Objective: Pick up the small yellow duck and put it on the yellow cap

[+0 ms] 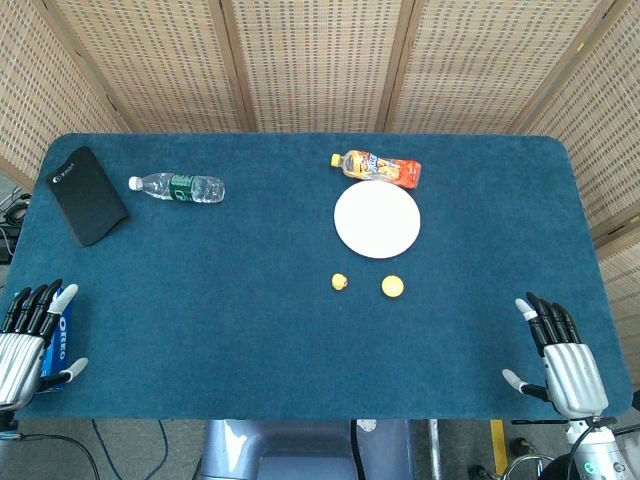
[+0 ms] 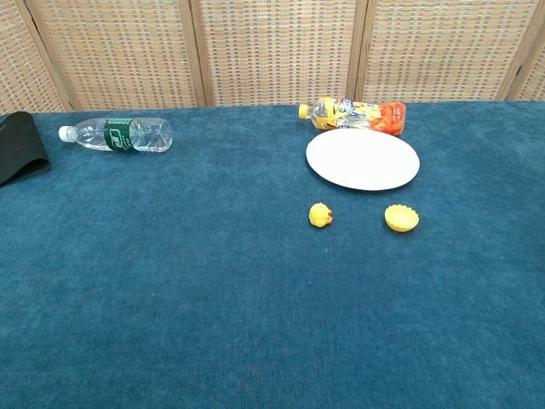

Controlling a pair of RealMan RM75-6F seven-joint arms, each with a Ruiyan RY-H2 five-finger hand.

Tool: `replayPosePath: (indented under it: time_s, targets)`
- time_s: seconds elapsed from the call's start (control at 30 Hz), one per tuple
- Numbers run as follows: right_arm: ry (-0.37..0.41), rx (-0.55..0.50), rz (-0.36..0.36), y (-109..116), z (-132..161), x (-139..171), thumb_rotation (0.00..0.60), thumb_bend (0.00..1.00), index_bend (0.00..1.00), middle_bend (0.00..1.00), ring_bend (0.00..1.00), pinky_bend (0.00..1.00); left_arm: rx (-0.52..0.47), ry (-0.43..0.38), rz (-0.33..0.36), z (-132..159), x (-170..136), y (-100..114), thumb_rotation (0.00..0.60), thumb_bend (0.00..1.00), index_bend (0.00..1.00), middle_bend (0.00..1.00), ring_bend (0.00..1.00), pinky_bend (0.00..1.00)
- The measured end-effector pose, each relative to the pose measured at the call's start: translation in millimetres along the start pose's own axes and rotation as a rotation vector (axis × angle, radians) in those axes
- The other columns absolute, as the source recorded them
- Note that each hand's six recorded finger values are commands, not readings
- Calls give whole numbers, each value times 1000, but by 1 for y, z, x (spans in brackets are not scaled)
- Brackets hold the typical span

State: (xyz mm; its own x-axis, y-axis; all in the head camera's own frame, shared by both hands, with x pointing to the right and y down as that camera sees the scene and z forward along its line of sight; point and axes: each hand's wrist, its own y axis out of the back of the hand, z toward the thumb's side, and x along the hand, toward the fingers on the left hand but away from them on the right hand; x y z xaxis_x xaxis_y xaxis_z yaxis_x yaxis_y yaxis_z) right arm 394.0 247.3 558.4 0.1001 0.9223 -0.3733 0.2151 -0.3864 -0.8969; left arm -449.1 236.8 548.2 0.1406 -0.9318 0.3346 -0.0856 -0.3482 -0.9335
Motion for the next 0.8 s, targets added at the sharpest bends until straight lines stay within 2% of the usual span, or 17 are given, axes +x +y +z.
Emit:
replayPosePath:
  time_s: [0.37,0.63,0.8]
  targets:
    - [64,-21,-3,2,35,-43,600,80,149,0,0,0,5,-1,-2,1,0,-1,600,124,0,0,0,0]
    - [139,11,18,-2,99,-94,600,88,263,0,0,0,-2,0,-10,0,2,-3,600,123,0,0,0,0]
    - [176,44,50,-14,145,-124,600,96,319,0,0,0,-10,15,-5,-6,3,-2,600,125,0,0,0,0]
